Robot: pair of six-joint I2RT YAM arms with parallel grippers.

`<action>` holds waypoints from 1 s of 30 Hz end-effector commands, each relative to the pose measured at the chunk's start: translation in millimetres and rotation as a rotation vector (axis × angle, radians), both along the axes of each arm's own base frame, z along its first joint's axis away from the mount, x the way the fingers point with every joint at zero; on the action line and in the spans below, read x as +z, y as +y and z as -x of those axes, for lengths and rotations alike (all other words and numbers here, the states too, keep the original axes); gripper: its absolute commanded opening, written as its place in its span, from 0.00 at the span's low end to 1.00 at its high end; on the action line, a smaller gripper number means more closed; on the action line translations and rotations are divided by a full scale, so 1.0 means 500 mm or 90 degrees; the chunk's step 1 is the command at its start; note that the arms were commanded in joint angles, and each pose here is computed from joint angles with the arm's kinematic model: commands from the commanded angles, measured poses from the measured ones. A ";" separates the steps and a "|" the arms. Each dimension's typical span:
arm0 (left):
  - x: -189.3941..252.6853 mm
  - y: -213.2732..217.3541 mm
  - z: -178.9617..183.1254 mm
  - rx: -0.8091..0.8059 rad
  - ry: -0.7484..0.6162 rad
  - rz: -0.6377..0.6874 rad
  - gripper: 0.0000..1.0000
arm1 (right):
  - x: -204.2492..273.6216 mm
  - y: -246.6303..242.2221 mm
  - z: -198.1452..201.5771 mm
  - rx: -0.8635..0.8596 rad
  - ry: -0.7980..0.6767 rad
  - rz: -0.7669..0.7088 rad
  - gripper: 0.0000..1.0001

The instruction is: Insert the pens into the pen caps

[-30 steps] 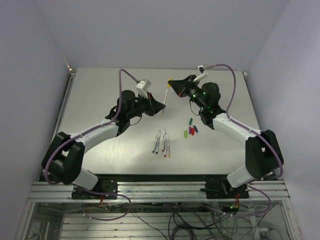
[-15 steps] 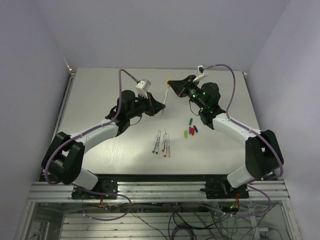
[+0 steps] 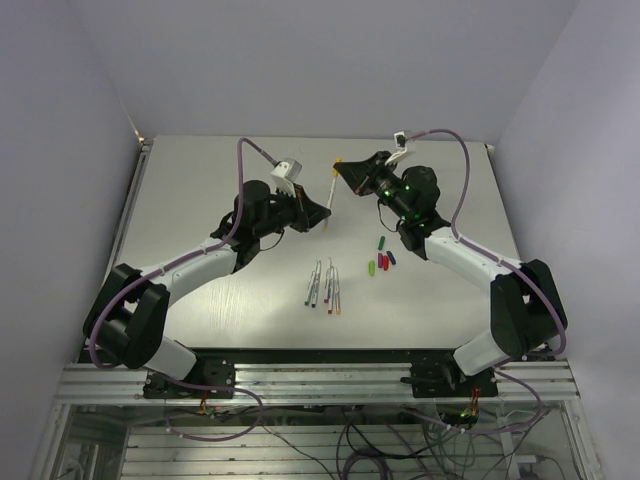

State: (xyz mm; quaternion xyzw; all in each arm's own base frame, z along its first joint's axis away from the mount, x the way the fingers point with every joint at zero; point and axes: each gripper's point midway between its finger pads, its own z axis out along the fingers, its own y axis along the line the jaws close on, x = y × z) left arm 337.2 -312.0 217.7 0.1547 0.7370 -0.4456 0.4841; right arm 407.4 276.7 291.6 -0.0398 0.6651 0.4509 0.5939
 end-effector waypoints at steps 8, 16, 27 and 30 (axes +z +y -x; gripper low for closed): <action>0.015 0.022 0.008 0.006 -0.035 -0.024 0.07 | 0.004 0.004 -0.009 -0.010 -0.023 0.013 0.00; 0.018 0.023 0.005 0.013 -0.038 -0.018 0.07 | 0.004 0.006 -0.009 -0.006 -0.020 0.009 0.00; 0.011 0.019 -0.005 0.018 -0.032 -0.015 0.07 | 0.006 0.009 -0.002 0.004 -0.016 0.003 0.00; 0.012 0.017 -0.007 0.018 -0.033 -0.013 0.07 | 0.004 0.012 -0.002 0.009 -0.013 0.001 0.00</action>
